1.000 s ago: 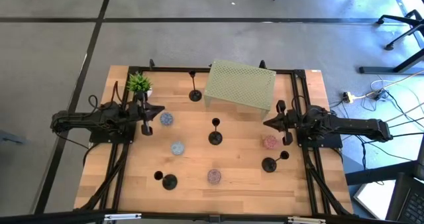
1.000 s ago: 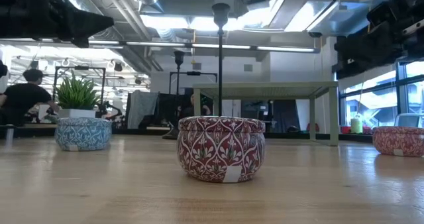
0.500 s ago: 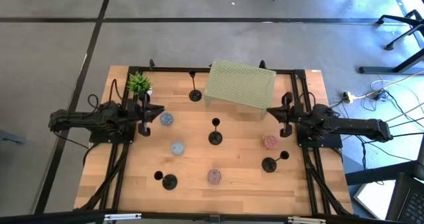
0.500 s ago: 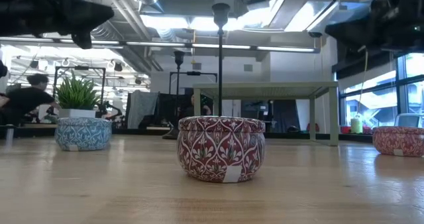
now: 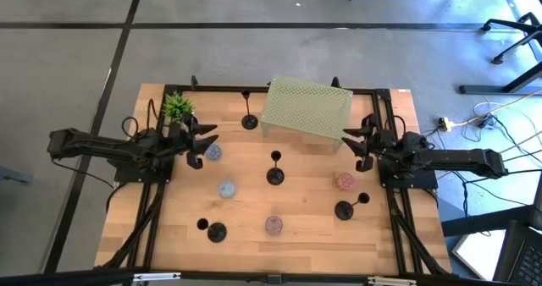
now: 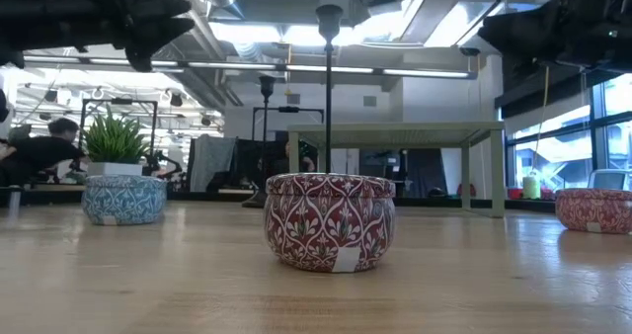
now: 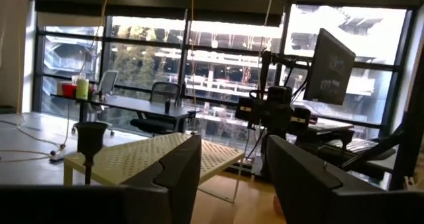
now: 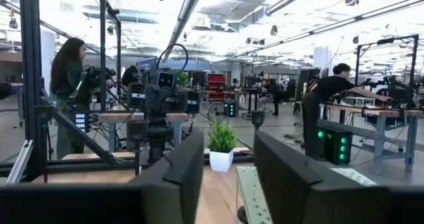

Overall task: Pick & Place candle stick holders
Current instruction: Put the black candle holder on the shelf

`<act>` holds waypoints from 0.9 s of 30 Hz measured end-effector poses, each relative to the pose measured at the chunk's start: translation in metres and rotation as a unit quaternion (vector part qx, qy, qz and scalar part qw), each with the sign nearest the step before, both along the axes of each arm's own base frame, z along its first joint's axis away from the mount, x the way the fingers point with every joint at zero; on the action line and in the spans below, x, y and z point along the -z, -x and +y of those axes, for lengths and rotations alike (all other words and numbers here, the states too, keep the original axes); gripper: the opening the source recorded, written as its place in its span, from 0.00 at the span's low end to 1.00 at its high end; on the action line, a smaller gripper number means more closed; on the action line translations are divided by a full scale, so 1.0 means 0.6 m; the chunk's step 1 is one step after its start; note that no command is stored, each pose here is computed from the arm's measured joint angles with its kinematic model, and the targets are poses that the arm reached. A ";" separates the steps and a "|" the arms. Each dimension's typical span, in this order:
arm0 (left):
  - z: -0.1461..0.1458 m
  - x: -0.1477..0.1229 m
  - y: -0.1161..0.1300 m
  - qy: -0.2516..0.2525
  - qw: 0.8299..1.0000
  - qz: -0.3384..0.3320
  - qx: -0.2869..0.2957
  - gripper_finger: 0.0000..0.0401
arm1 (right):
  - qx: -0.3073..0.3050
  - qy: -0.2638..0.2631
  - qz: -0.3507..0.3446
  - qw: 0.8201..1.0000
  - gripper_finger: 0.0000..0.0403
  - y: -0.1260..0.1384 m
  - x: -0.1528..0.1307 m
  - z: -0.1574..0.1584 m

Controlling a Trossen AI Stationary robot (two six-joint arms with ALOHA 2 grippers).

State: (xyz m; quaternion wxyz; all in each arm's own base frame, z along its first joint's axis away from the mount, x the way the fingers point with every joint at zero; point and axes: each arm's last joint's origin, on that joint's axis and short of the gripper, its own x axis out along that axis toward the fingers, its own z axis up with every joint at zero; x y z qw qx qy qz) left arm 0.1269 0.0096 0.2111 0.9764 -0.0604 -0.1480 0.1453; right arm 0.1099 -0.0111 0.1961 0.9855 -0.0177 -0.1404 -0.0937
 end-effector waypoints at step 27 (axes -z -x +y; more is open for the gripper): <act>0.094 -0.030 -0.150 0.037 0.942 0.239 -0.234 0.46 | 0.022 -0.003 -0.046 0.999 0.50 0.001 -0.014 -0.002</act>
